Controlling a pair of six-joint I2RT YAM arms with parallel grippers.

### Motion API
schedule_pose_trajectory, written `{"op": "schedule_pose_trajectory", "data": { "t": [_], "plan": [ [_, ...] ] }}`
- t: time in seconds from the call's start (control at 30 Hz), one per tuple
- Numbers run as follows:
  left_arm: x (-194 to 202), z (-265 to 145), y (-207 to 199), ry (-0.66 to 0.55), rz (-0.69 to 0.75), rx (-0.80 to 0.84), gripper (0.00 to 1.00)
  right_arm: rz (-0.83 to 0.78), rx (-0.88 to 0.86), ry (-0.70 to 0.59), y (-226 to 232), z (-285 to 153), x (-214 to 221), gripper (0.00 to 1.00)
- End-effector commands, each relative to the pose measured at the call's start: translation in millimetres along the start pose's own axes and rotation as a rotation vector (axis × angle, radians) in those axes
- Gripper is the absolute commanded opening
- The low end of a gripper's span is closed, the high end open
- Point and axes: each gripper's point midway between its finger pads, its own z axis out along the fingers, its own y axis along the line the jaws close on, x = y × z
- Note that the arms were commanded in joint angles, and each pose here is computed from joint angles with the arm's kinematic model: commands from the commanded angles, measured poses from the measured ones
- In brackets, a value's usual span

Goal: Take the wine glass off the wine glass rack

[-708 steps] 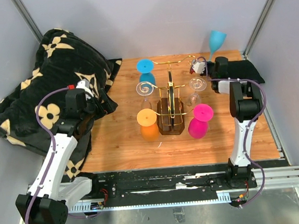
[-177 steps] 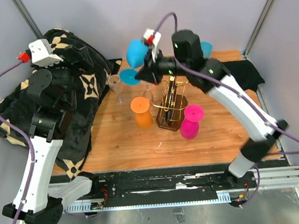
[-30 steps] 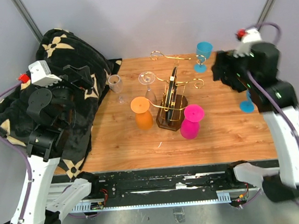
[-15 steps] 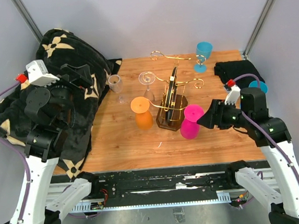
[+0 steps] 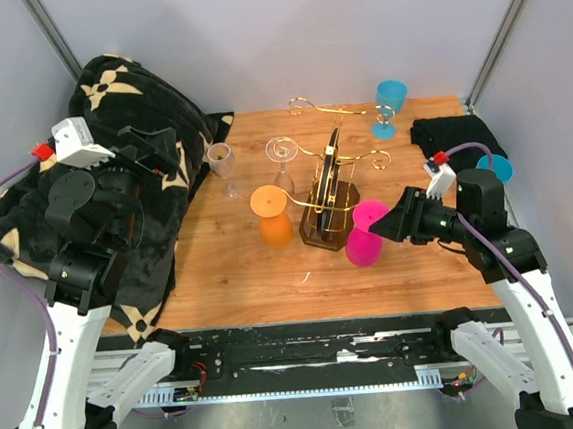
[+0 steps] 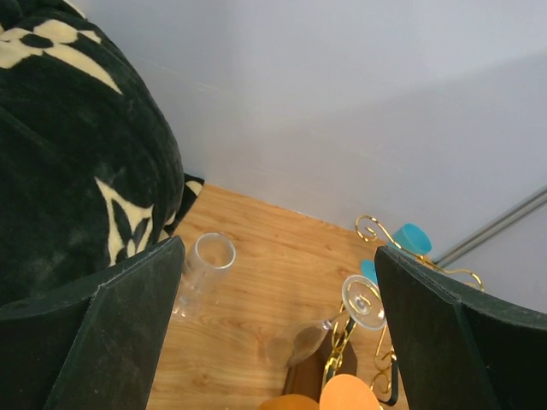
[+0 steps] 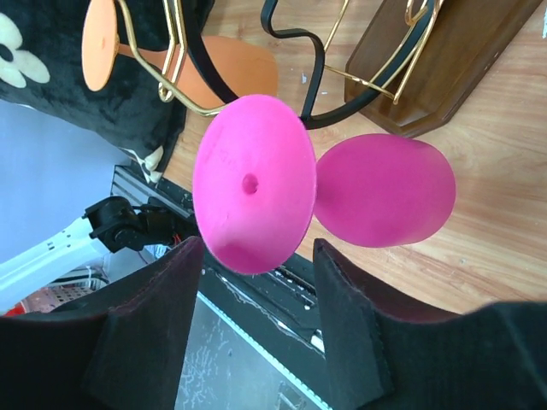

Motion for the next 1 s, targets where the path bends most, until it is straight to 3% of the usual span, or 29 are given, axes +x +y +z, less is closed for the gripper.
{"op": "schedule_pose_trajectory", "data": {
  "t": [0.0, 0.07, 0.13, 0.47, 0.6, 0.8, 0.97],
  "plan": [
    [-13, -5, -11, -0.027, -0.026, 0.051, 1.00, 0.027, 0.005, -0.062, -5, 7, -18, 0.41],
    [-12, -5, -12, -0.025, -0.024, 0.054, 1.00, 0.028, 0.010, -0.077, -5, 5, -22, 0.15],
    [-13, -5, -12, -0.025, -0.022, 0.055, 1.00, 0.027, 0.026, -0.094, -6, 1, -25, 0.01],
    [-8, -6, -12, -0.018, -0.028, 0.063, 1.00, 0.039, 0.005, -0.140, 4, -22, -39, 0.01],
    [-5, -5, -12, -0.014, -0.037, 0.067, 1.00, 0.077, -0.105, -0.117, 18, -15, -39, 0.01],
    [-1, -5, -15, -0.002, -0.040, 0.084, 1.00, 0.042, -0.056, -0.176, 8, -7, -65, 0.01],
    [-5, -7, -12, -0.016, -0.034, 0.073, 1.00, 0.067, -0.161, -0.154, 21, 6, -78, 0.01]
  ]
}}
